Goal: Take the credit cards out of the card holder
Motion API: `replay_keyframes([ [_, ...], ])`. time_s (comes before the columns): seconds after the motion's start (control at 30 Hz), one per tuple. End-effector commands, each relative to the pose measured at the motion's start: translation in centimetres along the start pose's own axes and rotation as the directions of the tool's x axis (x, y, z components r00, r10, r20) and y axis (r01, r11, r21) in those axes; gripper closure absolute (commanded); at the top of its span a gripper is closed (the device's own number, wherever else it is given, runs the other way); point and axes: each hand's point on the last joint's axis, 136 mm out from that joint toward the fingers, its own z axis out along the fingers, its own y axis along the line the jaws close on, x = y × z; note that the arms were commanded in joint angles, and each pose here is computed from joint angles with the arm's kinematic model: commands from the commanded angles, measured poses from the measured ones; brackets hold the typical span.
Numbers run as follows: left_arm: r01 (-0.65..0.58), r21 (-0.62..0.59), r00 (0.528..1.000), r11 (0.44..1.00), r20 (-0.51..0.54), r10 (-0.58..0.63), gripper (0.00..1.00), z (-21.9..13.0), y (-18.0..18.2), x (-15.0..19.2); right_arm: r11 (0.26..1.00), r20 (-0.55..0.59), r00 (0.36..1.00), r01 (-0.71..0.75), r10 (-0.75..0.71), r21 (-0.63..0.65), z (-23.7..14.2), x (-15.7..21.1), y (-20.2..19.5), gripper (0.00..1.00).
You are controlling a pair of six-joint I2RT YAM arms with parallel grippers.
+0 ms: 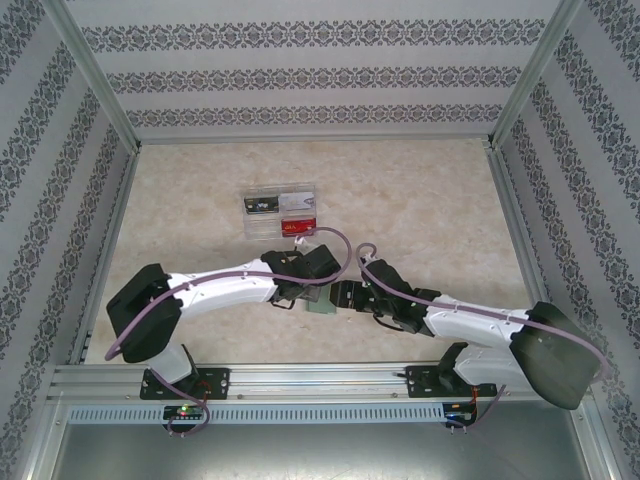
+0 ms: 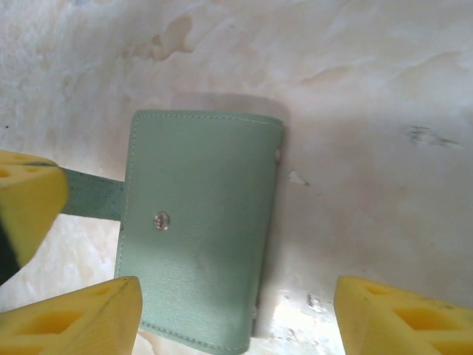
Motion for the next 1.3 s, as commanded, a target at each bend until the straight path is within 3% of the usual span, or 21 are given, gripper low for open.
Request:
replay_keyframes([
  [0.0, 0.003, -0.002, 0.999, 1.000, 0.033, -0.003, 1.00, -2.3, 0.8, -0.6, 0.998, -0.006, 0.999, 0.047, -0.047, -0.049, 0.5, -0.6, 2.2, 0.31],
  [0.27, 0.012, 0.061, 0.998, 0.998, 0.061, -0.016, 1.00, -3.9, 0.4, -1.2, 0.996, -0.051, 0.998, 0.026, -0.030, -0.086, 2.0, -0.2, 3.3, 0.28],
  [0.7, 0.023, 0.061, 0.998, 0.998, 0.056, -0.027, 1.00, -3.9, 0.5, -1.0, 0.990, -0.076, 0.997, 0.015, -0.026, -0.140, 2.4, -0.1, 4.8, 0.26],
  [0.83, 0.030, 0.069, 0.998, 0.997, 0.060, -0.035, 1.00, -4.1, 0.4, -1.2, 0.989, -0.069, 0.997, 0.017, -0.027, -0.145, 2.1, -0.3, 4.9, 0.19],
  [1.03, 0.029, 0.070, 0.998, 0.997, 0.062, -0.034, 1.00, -4.1, 0.4, -1.1, 0.991, -0.075, 0.997, 0.018, -0.028, -0.134, 2.2, -0.2, 4.7, 0.17],
  [1.13, 0.031, 0.074, 0.998, 0.997, 0.060, -0.035, 1.00, -4.1, 0.4, -1.1, 0.989, -0.080, 0.996, 0.013, -0.025, -0.150, 2.3, -0.1, 5.1, 0.10],
  [1.27, 0.035, 0.081, 0.997, 0.996, 0.065, -0.041, 1.00, -4.3, 0.4, -1.1, 0.984, -0.070, 0.997, 0.015, -0.028, -0.175, 1.9, -0.4, 5.7, 0.11],
])
